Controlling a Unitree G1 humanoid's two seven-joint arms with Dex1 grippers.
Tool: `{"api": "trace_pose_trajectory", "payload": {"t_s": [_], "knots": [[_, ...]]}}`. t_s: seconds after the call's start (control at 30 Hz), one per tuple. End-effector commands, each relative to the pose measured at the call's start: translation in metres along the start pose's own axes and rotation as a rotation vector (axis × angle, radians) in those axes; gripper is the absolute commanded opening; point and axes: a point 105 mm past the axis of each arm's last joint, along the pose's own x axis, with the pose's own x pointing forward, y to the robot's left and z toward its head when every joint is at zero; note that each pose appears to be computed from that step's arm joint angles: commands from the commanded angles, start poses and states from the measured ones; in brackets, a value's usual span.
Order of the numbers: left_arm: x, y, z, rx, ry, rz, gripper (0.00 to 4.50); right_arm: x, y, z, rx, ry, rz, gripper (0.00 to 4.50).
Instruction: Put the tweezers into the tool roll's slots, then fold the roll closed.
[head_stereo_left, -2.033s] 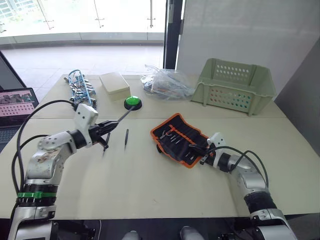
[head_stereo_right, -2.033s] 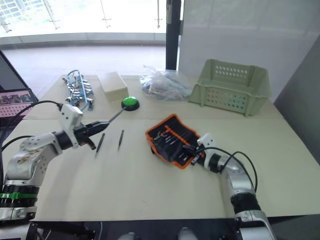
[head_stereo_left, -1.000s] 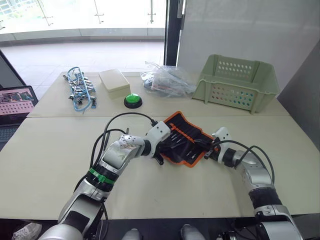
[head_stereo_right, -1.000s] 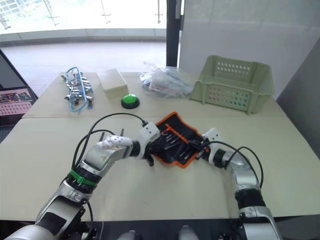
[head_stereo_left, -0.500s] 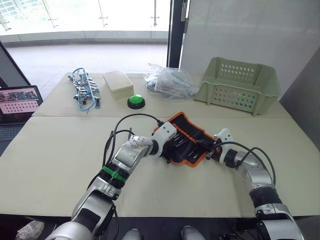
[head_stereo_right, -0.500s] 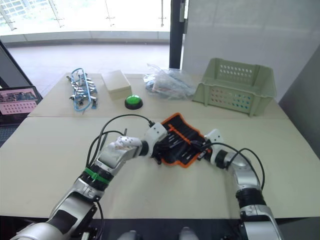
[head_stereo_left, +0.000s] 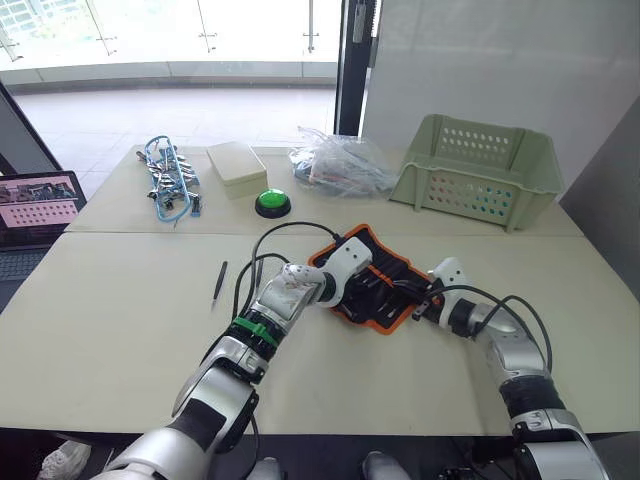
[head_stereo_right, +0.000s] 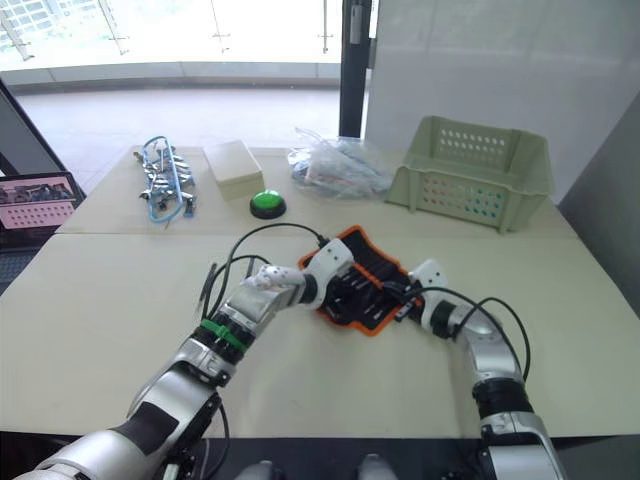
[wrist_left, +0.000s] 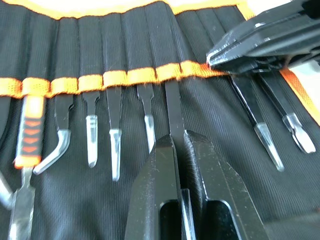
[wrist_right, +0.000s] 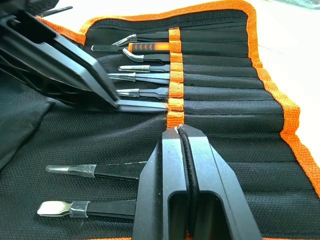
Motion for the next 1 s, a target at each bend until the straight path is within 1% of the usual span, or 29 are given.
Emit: {"api": "trace_pose_trajectory", "payload": {"t_s": [0.03, 0.27, 0.37, 0.4, 0.47, 0.5, 0.63, 0.77, 0.83, 0.87, 0.93, 1.0], "knots": [[0.008, 0.001, 0.014, -0.001, -0.057, 0.007, 0.03, -0.006, 0.004, -0.025, 0.031, 0.096, 0.001, 0.0], [0.017, 0.004, 0.017, 0.011, -0.065, 0.011, 0.03, -0.008, 0.005, -0.023, 0.03, 0.095, -0.005, 0.0], [0.016, 0.004, 0.019, 0.01, -0.075, -0.003, 0.03, -0.009, 0.005, -0.023, 0.033, 0.097, -0.009, 0.0], [0.013, 0.008, 0.02, 0.013, -0.079, 0.01, 0.03, -0.01, 0.005, -0.023, 0.033, 0.097, -0.01, 0.0], [0.004, 0.014, 0.021, -0.013, -0.108, 0.004, 0.81, -0.01, 0.005, -0.024, 0.034, 0.1, -0.01, 0.0], [0.0, 0.015, 0.022, -0.021, -0.117, -0.004, 1.07, -0.01, 0.005, -0.024, 0.035, 0.1, -0.01, 0.0], [-0.023, 0.016, 0.02, -0.063, -0.142, -0.04, 2.41, -0.01, 0.004, -0.025, 0.037, 0.105, -0.01, 0.0], [-0.064, 0.01, 0.033, -0.111, -0.217, -0.059, 3.74, -0.006, 0.005, -0.025, 0.037, 0.107, -0.003, 0.0], [-0.089, 0.013, 0.038, -0.1, -0.259, -0.028, 4.4, -0.006, 0.004, -0.025, 0.036, 0.108, -0.002, 0.0], [-0.103, 0.018, 0.039, -0.094, -0.279, 0.004, 4.48, -0.005, 0.003, -0.025, 0.036, 0.109, -0.002, 0.0], [-0.132, 0.032, 0.036, -0.083, -0.328, 0.1, 4.48, -0.005, 0.002, -0.025, 0.034, 0.111, 0.001, 0.0], [-0.165, 0.049, 0.025, -0.085, -0.373, 0.216, 4.48, -0.004, 0.001, -0.025, 0.031, 0.115, 0.006, 0.0]]}}
